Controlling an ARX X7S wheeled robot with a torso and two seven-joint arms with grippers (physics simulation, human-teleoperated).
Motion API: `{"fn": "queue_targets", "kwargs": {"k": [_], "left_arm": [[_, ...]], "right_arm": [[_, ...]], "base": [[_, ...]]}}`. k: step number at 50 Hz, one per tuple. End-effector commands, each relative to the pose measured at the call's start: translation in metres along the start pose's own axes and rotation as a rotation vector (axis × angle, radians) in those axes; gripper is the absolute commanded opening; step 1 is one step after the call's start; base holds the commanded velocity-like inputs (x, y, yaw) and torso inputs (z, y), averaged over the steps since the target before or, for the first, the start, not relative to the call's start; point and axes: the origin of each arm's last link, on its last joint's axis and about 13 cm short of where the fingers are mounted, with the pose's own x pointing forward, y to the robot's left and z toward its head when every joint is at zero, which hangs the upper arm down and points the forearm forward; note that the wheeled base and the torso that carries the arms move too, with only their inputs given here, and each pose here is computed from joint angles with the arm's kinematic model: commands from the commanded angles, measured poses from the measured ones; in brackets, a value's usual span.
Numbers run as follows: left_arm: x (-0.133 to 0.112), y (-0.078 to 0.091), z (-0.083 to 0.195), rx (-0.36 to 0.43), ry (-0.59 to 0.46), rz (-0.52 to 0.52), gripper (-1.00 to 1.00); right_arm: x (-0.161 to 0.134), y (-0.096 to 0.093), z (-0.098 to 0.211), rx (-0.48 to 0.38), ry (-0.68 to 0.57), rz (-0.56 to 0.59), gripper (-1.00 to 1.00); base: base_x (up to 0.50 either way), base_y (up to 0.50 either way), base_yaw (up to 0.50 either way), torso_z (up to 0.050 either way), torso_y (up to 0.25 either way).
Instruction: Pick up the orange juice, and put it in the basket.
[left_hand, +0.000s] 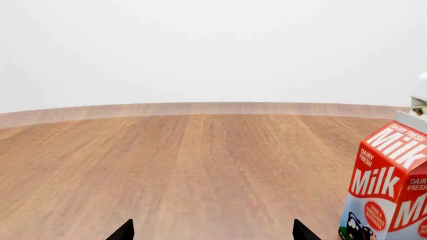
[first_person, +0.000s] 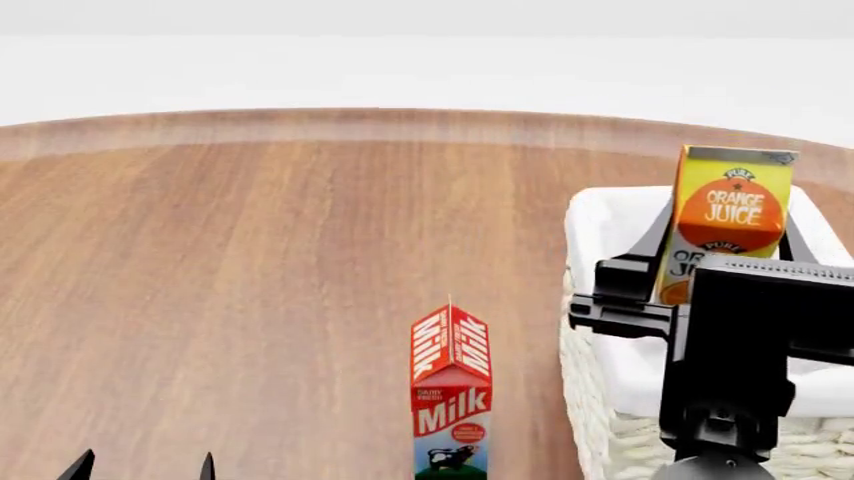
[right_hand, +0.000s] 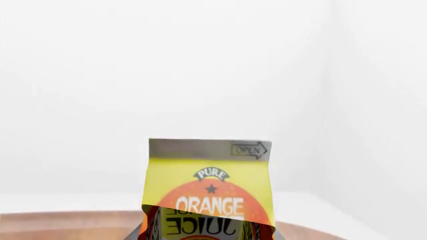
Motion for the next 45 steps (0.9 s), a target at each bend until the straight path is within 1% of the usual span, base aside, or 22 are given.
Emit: {"fn": "queue_targets", "kwargs": {"k": [1, 2, 5, 20, 22, 26, 45], "left_arm": [[0.0, 0.0, 0.0, 0.0, 0.0, 0.0, 1.0], [0.0, 0.0, 0.0, 0.0, 0.0, 0.0, 1.0], [0.0, 0.0, 0.0, 0.0, 0.0, 0.0, 1.0], [0.0, 0.0, 0.0, 0.0, 0.0, 0.0, 1.0], [0.0, 0.0, 0.0, 0.0, 0.0, 0.0, 1.0], [0.0, 0.0, 0.0, 0.0, 0.0, 0.0, 1.0], [0.0, 0.0, 0.0, 0.0, 0.0, 0.0, 1.0]], "right_arm": [[0.014, 0.0, -0.003, -0.048, -0.011, -0.021, -1.0], [0.014, 0.0, -0.002, -0.033, -0.006, -0.019, -1.0], [0.016, 0.0, -0.002, -0.035, -0.004, -0.021, -1.0], [0.029, 0.007, -0.009, -0.074, 0.024, -0.026, -1.0], [0.03, 0.007, -0.011, -0.057, 0.037, -0.023, -1.0], [0.032, 0.008, -0.012, -0.055, 0.043, -0.025, -1.0], [0.045, 0.01, -0.027, -0.084, 0.084, -0.059, -1.0]], "base": [[0.0, 0.0, 0.0, 0.0, 0.0], [0.0, 0.0, 0.0, 0.0, 0.0], [0.0, 0.0, 0.0, 0.0, 0.0], [0.0, 0.0, 0.0, 0.0, 0.001], [0.0, 0.0, 0.0, 0.005, 0.0], [0.0, 0.0, 0.0, 0.0, 0.0], [0.0, 0.0, 0.0, 0.0, 0.001]]}}
